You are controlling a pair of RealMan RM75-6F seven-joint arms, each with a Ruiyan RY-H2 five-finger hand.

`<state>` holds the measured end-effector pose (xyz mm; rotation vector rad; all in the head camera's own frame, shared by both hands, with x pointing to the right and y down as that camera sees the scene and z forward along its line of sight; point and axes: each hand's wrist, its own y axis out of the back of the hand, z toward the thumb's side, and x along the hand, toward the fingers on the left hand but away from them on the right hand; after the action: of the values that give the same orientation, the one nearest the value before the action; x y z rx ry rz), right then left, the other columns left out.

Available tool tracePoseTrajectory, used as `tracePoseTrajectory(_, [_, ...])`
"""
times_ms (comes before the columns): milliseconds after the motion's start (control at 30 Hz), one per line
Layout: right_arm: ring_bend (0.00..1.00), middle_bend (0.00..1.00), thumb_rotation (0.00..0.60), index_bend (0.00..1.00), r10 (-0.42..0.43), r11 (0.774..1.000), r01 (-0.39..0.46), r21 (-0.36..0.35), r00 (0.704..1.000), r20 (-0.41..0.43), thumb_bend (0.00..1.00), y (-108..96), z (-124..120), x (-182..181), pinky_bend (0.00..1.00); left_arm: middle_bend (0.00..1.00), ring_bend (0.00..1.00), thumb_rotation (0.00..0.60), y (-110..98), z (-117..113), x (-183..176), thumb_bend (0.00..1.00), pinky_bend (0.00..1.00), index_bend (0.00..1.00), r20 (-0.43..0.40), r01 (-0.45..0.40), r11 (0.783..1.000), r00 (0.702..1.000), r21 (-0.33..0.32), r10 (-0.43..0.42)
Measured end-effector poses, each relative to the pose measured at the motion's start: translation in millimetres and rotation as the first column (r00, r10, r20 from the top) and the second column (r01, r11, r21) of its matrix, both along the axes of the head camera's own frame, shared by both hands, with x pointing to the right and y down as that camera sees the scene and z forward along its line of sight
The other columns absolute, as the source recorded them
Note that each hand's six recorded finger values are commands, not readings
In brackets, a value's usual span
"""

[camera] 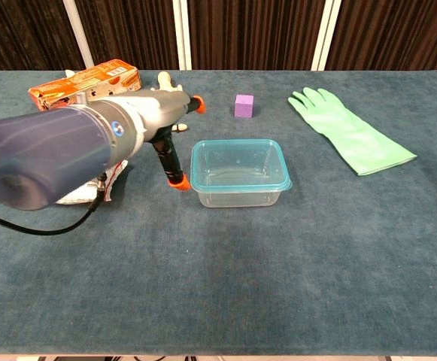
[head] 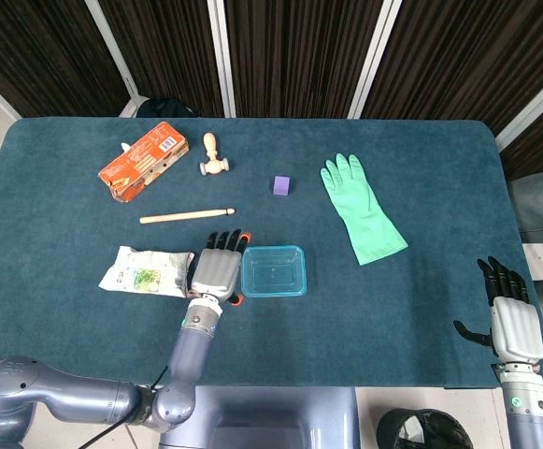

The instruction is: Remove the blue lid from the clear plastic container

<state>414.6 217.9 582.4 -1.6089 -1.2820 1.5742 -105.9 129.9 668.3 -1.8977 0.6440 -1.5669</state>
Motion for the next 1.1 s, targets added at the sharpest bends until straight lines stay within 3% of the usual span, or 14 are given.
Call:
tracePoseTrajectory(167, [0.0,0.0,0.6,0.0,0.008,1.0,-0.008,-0.001,1.0,0.0,0.24,-1,1,2,0.0,0.0,0.0,0.6,4,4,16,0.03,0.0,0.0,-0.025,-0.001,0.999,1.0,-0.04,0.0])
tracePoseTrajectory(533, [0.0,0.0,0.6,0.0,0.013,1.0,-0.013,-0.006,1.0,0.012,0.24,0,1,0,0.0,0.0,0.0,0.6,3,9,29,0.03,0.0,0.0,-0.038,0.014,0.998,0.999,-0.054,-0.016])
tracePoseTrajectory(933, [0.0,0.0,0.6,0.0,0.024,1.0,-0.024,-0.011,1.0,0.02,0.24,-1,2,1,0.0,0.0,0.0,0.6,-2,25,50,0.03,0.0,0.0,-0.011,0.039,0.995,0.999,-0.09,-0.04])
tracePoseTrajectory(1100, [0.0,0.0,0.6,0.0,0.022,1.0,-0.021,-0.012,1.0,0.022,0.24,-1,2,1,0.0,0.01,0.0,0.6,-1,30,55,0.03,0.06,0.0,-0.006,0.063,0.992,0.998,-0.112,-0.064])
